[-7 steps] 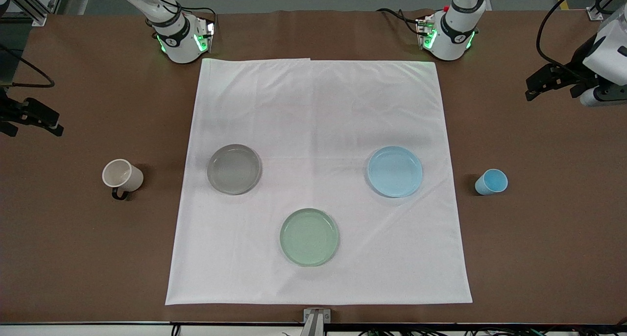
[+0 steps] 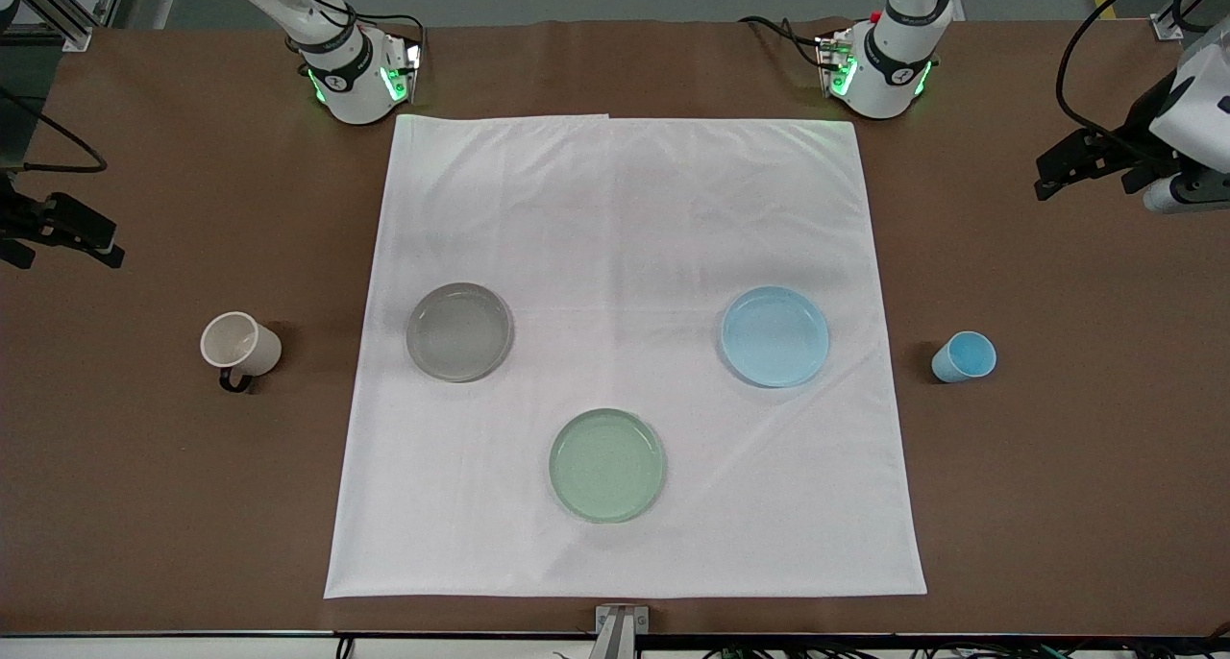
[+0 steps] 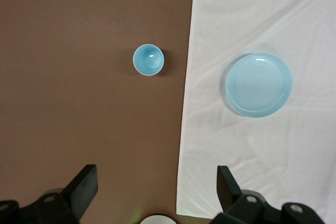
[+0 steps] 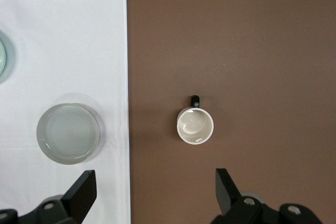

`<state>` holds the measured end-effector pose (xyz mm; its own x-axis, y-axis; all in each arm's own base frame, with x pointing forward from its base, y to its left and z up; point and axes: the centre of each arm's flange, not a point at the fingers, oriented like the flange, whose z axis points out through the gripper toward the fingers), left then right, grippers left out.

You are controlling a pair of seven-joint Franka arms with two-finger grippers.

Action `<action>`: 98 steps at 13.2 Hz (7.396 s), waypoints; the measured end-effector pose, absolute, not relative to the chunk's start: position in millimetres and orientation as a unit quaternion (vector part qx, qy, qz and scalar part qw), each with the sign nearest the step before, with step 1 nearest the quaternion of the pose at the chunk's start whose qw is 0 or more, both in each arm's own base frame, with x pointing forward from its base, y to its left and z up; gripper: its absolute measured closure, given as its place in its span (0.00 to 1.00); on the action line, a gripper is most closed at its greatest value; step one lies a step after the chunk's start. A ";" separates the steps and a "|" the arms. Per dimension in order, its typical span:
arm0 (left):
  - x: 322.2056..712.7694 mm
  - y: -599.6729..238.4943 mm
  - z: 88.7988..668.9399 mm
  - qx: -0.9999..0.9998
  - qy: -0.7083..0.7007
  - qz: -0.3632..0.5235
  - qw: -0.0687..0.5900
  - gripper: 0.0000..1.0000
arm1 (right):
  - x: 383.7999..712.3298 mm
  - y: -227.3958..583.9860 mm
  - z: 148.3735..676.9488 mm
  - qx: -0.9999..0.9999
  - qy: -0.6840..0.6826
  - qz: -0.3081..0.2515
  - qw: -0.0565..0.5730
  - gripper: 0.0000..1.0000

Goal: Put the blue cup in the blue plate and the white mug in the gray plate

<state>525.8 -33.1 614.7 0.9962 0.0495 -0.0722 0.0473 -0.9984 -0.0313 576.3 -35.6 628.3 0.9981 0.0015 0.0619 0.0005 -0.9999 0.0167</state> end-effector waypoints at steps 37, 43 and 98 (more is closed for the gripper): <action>577.5 -151.1 304.0 -0.995 -0.091 0.033 -0.026 0.96 | 619.8 -126.9 220.2 1.000 0.014 0.003 0.014 0.63; 549.1 -224.3 274.4 -0.993 -0.102 0.061 -0.020 0.96 | 617.9 -124.5 220.0 1.000 0.018 -0.011 0.010 0.81; 536.4 -49.0 635.8 -1.000 0.008 0.006 0.015 0.00 | 559.9 -36.6 628.1 0.999 0.011 0.043 0.014 0.00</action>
<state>536.4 -49.0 635.8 0.9998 -0.0166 -0.0126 -0.0170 -0.9994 -0.0297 559.9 -36.6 628.1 0.9960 0.0235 0.0863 0.0211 -0.9993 0.0294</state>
